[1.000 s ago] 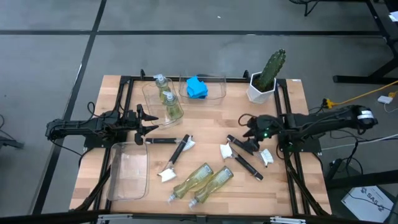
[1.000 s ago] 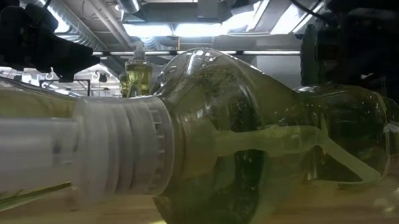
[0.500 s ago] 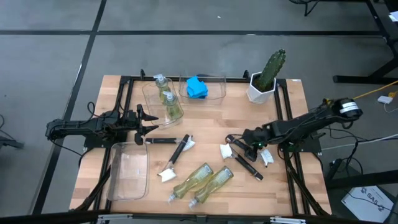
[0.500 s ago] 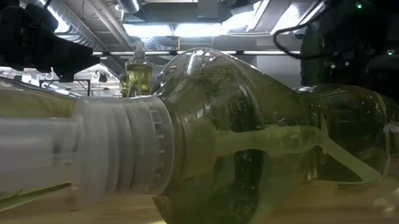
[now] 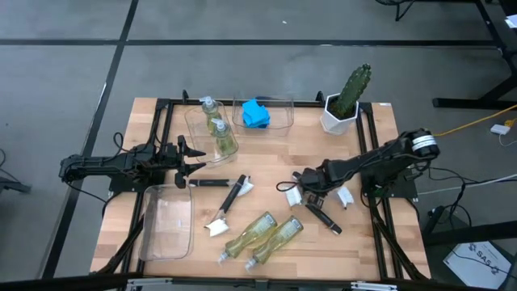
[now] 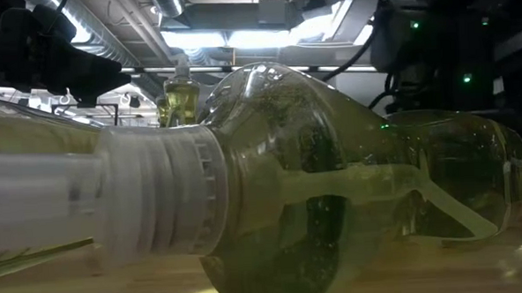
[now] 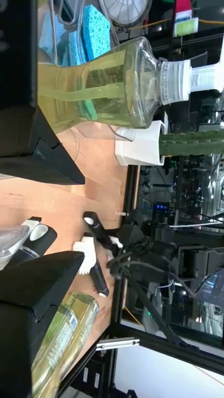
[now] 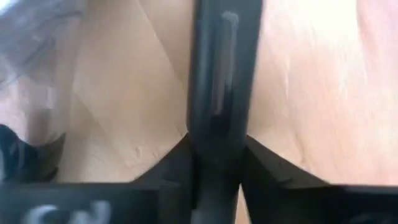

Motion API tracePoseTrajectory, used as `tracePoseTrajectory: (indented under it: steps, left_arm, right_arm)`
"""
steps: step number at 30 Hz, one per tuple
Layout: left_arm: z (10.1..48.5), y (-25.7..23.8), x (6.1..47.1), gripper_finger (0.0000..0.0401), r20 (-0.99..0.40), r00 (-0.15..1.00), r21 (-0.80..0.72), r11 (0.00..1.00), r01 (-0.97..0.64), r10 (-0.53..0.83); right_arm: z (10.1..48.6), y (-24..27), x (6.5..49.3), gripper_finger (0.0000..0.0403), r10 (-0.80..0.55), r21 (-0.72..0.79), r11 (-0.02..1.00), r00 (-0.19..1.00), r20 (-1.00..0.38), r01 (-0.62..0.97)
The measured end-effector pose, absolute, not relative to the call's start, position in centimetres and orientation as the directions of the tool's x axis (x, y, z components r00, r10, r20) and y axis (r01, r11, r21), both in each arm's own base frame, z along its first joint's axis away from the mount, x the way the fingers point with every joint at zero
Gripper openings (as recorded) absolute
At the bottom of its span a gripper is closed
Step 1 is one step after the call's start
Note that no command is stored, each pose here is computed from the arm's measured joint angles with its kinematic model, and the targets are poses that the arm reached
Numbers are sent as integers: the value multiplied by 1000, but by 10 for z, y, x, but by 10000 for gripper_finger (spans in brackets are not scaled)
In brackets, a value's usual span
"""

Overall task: Pick & Place Kitchen Sink Supplies
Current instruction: Move the dish brush from right to left

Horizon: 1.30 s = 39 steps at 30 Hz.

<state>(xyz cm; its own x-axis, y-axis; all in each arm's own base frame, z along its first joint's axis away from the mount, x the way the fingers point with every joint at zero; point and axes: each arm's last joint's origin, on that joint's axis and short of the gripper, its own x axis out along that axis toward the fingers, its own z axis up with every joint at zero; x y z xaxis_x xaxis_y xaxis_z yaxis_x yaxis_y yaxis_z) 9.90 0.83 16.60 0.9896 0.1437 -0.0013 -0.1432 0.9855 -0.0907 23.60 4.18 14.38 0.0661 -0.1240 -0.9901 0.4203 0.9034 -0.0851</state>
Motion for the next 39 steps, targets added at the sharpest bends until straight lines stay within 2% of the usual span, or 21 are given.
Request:
tracePoseTrajectory:
  steps: [6,11,13,16,19,23,28,33,39]
  left_arm:
    - [166,8,99,180,-1,990,-91,986,-143,144]
    - [166,8,99,180,-1,990,-91,986,-143,144]
    - [166,8,99,180,-1,990,-91,986,-143,143]
    - [166,8,99,180,-1,990,-91,986,-143,143]
    - [166,8,99,180,-1,990,-91,986,-143,144]
    - [166,8,99,180,-1,990,-91,986,-143,144]
    - [166,8,99,180,-1,990,-91,986,-143,143]
    - [166,8,99,180,-1,990,-91,986,-143,144]
    - [166,8,99,180,-1,990,-91,986,-143,143]
  right_arm:
    - [157,38,241,86,-126,-61,907,129,-984,416]
    - [193,33,245,86,-108,3,928,278,-955,372]
    - [212,33,250,86,-91,41,947,384,-919,320]
    - [236,35,260,86,-40,83,978,560,-828,192]
    - [259,38,276,86,26,83,996,735,-677,42]
    - [277,44,295,86,133,-6,988,868,-479,-155]
    - [282,50,315,86,245,-138,945,921,-301,-297]
    - [260,55,339,86,294,-167,925,920,-259,-342]
    - [228,56,367,86,292,-157,935,940,-178,-320]
